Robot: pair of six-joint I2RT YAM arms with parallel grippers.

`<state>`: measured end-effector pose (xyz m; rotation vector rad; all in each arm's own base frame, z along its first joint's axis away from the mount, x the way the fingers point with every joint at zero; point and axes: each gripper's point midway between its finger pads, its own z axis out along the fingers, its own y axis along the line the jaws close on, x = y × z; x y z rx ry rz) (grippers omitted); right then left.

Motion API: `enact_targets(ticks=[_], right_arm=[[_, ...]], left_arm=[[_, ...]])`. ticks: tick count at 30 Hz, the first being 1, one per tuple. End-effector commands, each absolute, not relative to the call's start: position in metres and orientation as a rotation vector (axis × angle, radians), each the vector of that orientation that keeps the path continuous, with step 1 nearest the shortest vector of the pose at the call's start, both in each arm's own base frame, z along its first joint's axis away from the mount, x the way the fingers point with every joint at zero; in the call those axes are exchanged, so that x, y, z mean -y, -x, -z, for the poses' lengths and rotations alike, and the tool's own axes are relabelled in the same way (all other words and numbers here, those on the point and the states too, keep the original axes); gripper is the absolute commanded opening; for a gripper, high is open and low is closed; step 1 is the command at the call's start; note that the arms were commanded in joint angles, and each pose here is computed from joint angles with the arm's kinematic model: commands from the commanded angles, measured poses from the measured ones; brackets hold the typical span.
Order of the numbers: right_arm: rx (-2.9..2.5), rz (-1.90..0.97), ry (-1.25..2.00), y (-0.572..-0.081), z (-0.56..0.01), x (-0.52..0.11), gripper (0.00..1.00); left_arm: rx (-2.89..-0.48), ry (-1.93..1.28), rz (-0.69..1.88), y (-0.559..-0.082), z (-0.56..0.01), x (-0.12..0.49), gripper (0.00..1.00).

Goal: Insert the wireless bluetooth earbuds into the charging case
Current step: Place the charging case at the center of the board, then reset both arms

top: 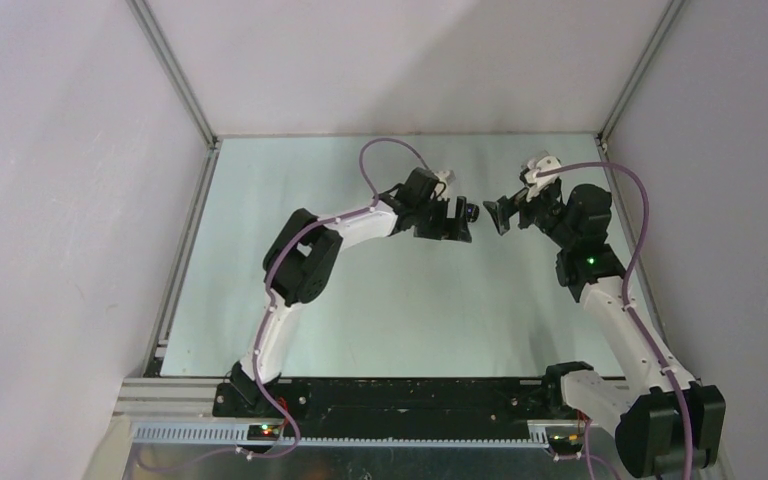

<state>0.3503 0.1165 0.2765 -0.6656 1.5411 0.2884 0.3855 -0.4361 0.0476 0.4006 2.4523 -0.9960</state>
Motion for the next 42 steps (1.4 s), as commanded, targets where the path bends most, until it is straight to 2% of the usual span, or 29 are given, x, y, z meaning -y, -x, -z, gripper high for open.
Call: enact_targets(ticks=[1,3,5,6,9,12,13,14,17,19,21,25,30,33,42], right_arm=[[-1.512,-0.176,0.542,-0.367,-0.294,-0.097,0.99],[-1.508,-0.136,0.467,-0.37,-0.301,-0.086,0.99],[-1.485,-0.086,0.408,-0.369,-0.314,-0.074,0.99],[-1.482,-0.065,0.386,-0.368,-0.317,-0.07,0.99],[-1.482,-0.03,0.34,-0.355,-0.335,-0.059,0.99],[-1.496,0.021,0.282,-0.343,-0.349,-0.047,0.99],[-1.507,0.079,0.222,-0.335,-0.354,-0.034,0.99],[-1.482,0.091,0.2,-0.325,-0.365,-0.032,1.0],[-1.505,0.124,0.144,-0.298,-0.375,-0.021,0.99],[-1.501,0.067,0.146,-0.275,-0.387,-0.027,1.0],[-1.479,-0.001,0.15,-0.253,-0.4,-0.033,1.0],[-1.427,-0.105,0.142,-0.219,-0.412,-0.039,0.99],[-1.42,-0.123,0.197,-0.194,-0.394,-0.04,0.99],[-1.43,-0.114,0.23,-0.196,-0.374,-0.042,0.99],[-1.417,0.01,0.156,-0.215,-0.357,-0.023,0.99]], left_arm=[[-2.363,-0.5,0.844,-0.389,-0.103,0.399,0.99],[-2.284,-0.55,0.781,-0.392,-0.133,0.38,0.99],[-2.142,-0.593,0.691,-0.394,-0.19,0.352,0.99],[-2.119,-0.611,0.635,-0.398,-0.195,0.334,0.99],[-1.99,-0.588,0.595,-0.393,-0.264,0.282,0.99],[-1.894,-0.512,0.567,-0.391,-0.307,0.21,0.99],[-1.828,-0.44,0.521,-0.387,-0.337,0.173,0.99],[-1.825,-0.405,0.489,-0.383,-0.337,0.155,0.99],[-1.684,-0.217,0.251,-0.352,-0.38,0.069,0.99],[-1.606,-0.11,0.07,-0.329,-0.385,0.023,0.99],[-1.63,-0.125,-0.065,-0.311,-0.373,-0.005,0.99],[-1.647,-0.192,-0.16,-0.272,-0.349,-0.014,0.99],[-1.609,-0.218,-0.167,-0.23,-0.331,-0.01,0.99],[-1.642,-0.156,-0.185,-0.225,-0.309,-0.018,0.99],[-1.662,-0.111,-0.177,-0.234,-0.295,-0.022,0.99]])
